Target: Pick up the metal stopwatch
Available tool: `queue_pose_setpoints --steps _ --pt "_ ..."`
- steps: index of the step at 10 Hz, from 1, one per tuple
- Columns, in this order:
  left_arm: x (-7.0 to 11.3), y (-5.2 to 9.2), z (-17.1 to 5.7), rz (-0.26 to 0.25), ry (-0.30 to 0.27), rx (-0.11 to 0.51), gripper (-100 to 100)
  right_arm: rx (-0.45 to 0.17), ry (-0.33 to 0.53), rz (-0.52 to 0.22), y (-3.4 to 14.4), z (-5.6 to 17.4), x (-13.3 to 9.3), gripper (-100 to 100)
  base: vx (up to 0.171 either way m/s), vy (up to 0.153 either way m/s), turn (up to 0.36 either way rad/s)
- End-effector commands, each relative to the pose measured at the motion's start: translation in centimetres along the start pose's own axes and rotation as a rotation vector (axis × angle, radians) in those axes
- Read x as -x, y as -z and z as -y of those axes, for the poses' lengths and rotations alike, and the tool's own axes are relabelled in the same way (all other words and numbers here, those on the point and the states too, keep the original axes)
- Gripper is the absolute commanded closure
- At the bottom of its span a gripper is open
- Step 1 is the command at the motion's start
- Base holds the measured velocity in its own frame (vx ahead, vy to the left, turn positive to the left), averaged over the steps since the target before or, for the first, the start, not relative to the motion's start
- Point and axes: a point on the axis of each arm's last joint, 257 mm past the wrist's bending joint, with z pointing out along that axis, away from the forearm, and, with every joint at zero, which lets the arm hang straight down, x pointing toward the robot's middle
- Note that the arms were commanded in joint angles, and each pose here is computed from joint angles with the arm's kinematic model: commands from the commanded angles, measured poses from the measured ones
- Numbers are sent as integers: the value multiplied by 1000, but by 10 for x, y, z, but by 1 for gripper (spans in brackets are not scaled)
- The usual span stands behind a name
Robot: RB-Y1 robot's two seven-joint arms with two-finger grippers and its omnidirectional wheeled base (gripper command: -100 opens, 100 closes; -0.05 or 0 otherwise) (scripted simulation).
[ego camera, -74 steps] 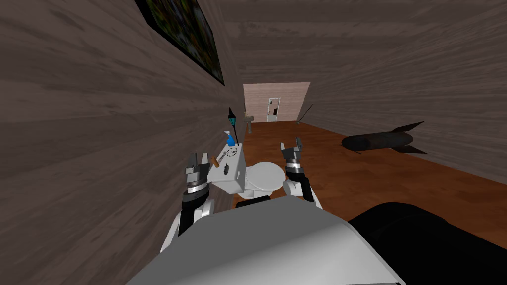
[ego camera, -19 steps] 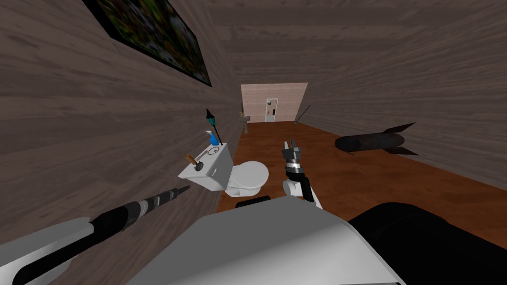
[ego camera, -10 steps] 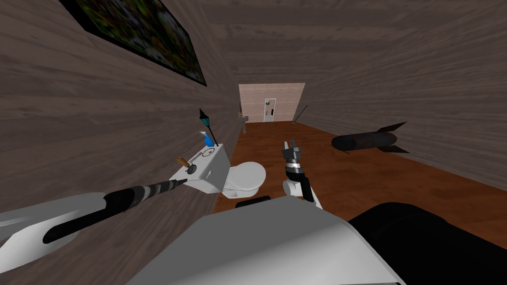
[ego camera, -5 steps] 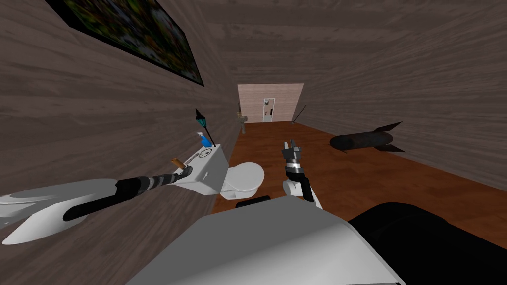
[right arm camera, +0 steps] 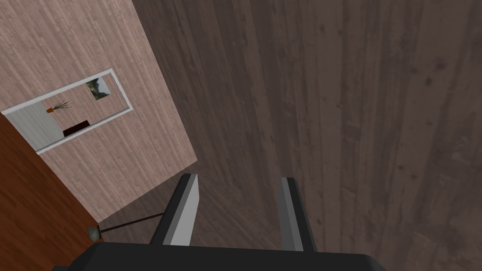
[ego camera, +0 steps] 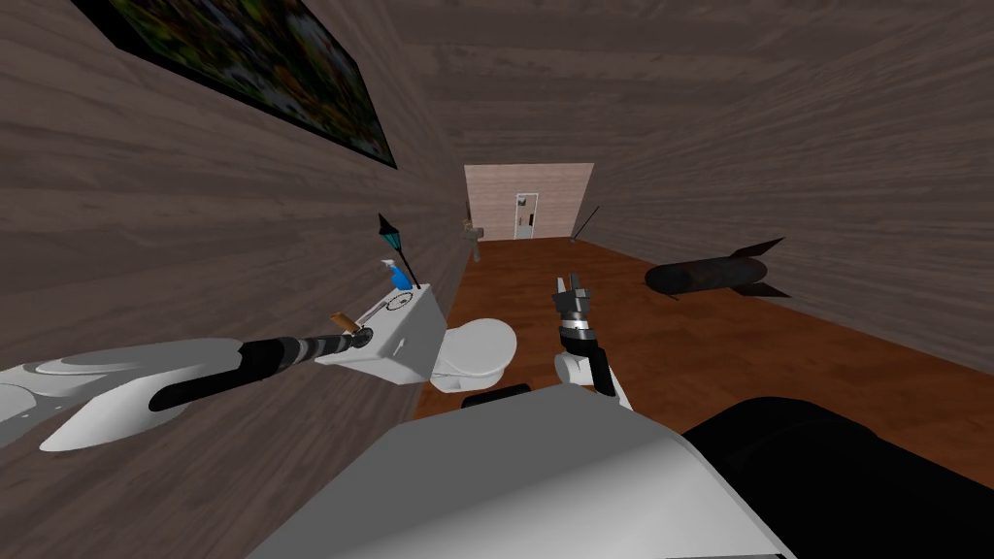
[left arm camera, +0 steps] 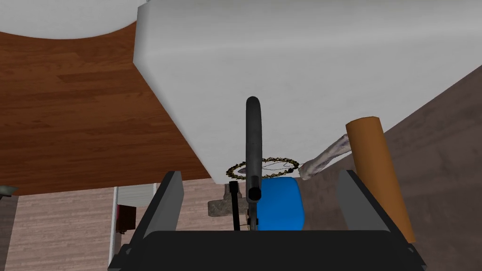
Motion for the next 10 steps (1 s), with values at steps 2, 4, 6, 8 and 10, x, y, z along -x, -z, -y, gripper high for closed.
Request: queue_pose_setpoints --steps 2,4,6,8,10 --pt "1 0 0 1 -2 1 0 0 0 0 0 0 0 0 2 -8 -2" --pt "-20 3 -7 -2 20 19 -100 0 0 0 0 0 0 0 44 5 -138" --pt "-26 4 -9 -3 27 25 -100 0 0 0 0 0 0 0 44 16 -58" --pt "-26 4 -9 -2 24 25 -100 0 0 0 0 0 0 0 3 3 4" --pt "-26 4 -9 -3 25 26 100 0 0 0 0 0 0 0 0 0 0"
